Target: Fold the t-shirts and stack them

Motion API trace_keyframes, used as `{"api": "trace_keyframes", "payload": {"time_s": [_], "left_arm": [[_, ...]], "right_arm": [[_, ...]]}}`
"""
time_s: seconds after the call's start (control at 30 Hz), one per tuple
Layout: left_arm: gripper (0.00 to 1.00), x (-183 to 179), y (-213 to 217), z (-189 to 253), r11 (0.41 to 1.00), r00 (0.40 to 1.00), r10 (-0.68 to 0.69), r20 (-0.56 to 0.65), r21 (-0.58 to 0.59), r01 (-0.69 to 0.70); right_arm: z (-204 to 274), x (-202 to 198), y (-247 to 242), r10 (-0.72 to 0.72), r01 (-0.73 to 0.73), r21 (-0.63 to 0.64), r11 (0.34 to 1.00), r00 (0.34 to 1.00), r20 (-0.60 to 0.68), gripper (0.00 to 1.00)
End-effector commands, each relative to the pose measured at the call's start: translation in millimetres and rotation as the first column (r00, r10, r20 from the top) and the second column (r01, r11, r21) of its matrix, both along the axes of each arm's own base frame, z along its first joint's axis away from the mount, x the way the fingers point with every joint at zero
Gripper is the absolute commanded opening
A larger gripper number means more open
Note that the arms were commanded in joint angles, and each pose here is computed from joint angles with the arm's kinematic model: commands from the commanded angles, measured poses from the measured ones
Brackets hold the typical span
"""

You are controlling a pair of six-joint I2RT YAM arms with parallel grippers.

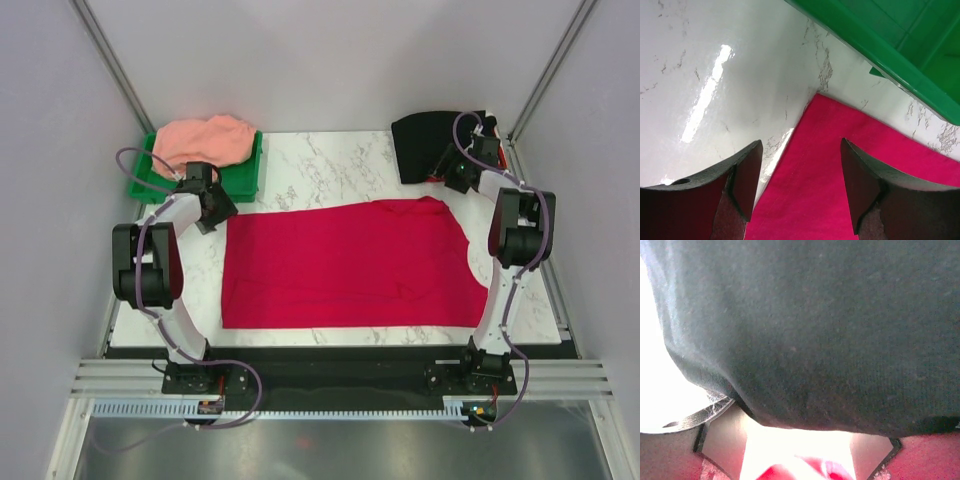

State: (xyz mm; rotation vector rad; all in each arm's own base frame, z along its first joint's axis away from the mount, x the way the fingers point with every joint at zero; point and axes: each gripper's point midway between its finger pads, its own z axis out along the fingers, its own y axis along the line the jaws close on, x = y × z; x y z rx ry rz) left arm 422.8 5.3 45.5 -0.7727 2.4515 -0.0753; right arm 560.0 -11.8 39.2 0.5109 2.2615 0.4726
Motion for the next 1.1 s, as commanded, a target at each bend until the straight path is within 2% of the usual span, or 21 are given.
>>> {"api": "trace_keyframes", "payload": {"time_s": [0.0,0.1,0.23,0.53,0.63,1.07], "left_arm": [[0.7,9.5,-3.1,16.1,1.0,0.998,-0.008,0.068,0.0,0.008],[0.7,10.2,-3.9,15.8,1.0,0.998,-0.009,0.07,-0.004,0.009],[0.7,9.1,-4.4,15.0,1.0,0.998,-0.012,0.068,-0.006,0.012],[0.7,5.1,-5.2,5.7,1.0,0.999,-0.005,0.054,-0.01,0.005],[0.7,2.6,-7.8,4.5,1.0,0.999,-0.011,0.053,-0.02,0.012],[0.7,-1.3,-6.2,7.3,1.0,0.998,-0.006,0.063,-0.005,0.007]], "right_arm": [[0.6,28.6,-6.4,0.025,-0.025,-0.002,1.0,0.999,0.038,0.76],[1.6,47.4,-3.3,0.036,-0.037,0.013,0.999,0.998,0.056,0.77],[7.2,56.3,-13.3,0.029,-0.027,-0.046,0.999,0.998,0.059,0.77],[65.3,-10.4,12.7,0.064,-0.056,-0.071,0.996,0.992,0.108,0.78],[60.2,-29.5,10.9,0.053,-0.045,-0.092,0.995,0.995,0.09,0.78],[19.1,-43.6,27.9,0.096,-0.097,-0.083,0.992,0.995,-0.01,0.72]]}}
